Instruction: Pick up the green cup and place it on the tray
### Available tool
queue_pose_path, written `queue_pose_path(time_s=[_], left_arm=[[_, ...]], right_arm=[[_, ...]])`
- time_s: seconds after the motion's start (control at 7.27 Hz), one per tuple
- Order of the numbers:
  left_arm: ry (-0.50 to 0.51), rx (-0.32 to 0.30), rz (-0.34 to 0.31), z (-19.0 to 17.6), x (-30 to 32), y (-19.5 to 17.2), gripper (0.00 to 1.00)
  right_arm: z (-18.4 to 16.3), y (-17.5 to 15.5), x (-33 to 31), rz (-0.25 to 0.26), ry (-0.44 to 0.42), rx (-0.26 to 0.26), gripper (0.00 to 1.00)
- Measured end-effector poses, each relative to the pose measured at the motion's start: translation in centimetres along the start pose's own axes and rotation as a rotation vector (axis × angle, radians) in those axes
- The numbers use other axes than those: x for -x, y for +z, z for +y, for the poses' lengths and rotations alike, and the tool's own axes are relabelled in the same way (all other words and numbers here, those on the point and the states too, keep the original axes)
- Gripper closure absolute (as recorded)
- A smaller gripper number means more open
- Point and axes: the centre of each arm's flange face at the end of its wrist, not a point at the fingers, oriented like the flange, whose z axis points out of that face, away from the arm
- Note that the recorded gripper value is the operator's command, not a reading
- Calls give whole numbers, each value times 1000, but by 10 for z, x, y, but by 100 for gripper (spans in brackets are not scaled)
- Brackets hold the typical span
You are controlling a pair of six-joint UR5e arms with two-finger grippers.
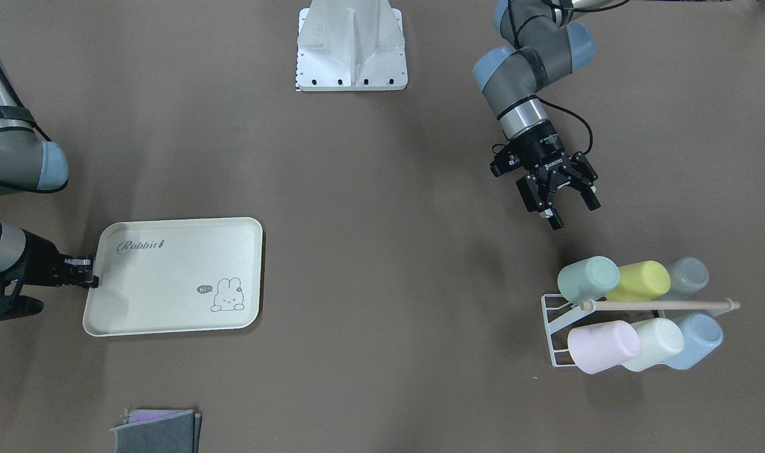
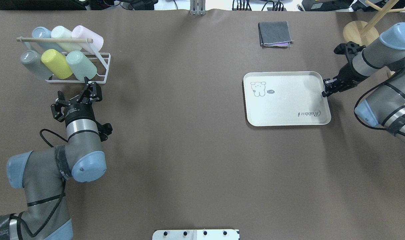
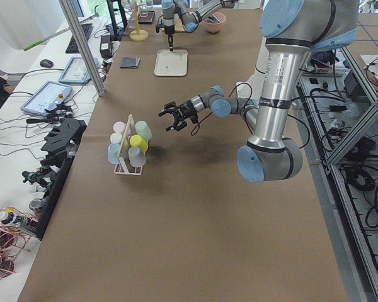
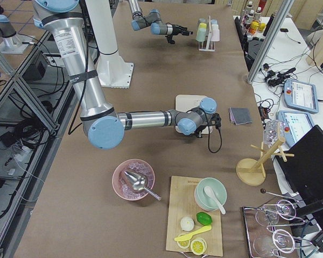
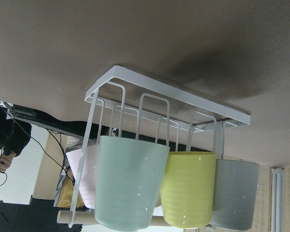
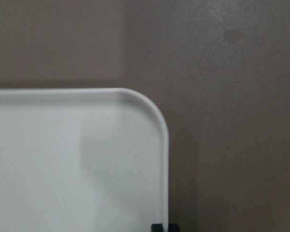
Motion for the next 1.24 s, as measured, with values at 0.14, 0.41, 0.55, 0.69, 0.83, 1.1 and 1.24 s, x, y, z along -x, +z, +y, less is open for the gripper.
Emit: queue_pose_path(time_s=[0.14, 0.41, 0.55, 0.69, 0.83, 1.1, 1.24], left_arm=[[21, 18, 0, -10, 0, 4, 2], [51, 34, 7, -30, 5, 12, 2], [61, 42, 9, -36, 6, 15, 2], [72, 58, 9, -41, 7, 20, 2], [82, 73, 10, -45, 6, 25, 2], [83, 88, 11, -47, 4, 33, 2], [73, 95, 14, -44, 6, 39, 2]], right_arm=[[-1, -1, 3, -7, -8, -5, 100], [-3, -6, 9, -25, -18, -7, 100], [-4, -11, 11, -41, -17, -4, 100], [-6, -20, 15, -63, -15, -4, 100], [-8, -31, 25, -80, -10, -7, 100], [-10, -54, 66, -113, 59, -20, 100], [-6, -60, 96, -134, 105, -22, 100]])
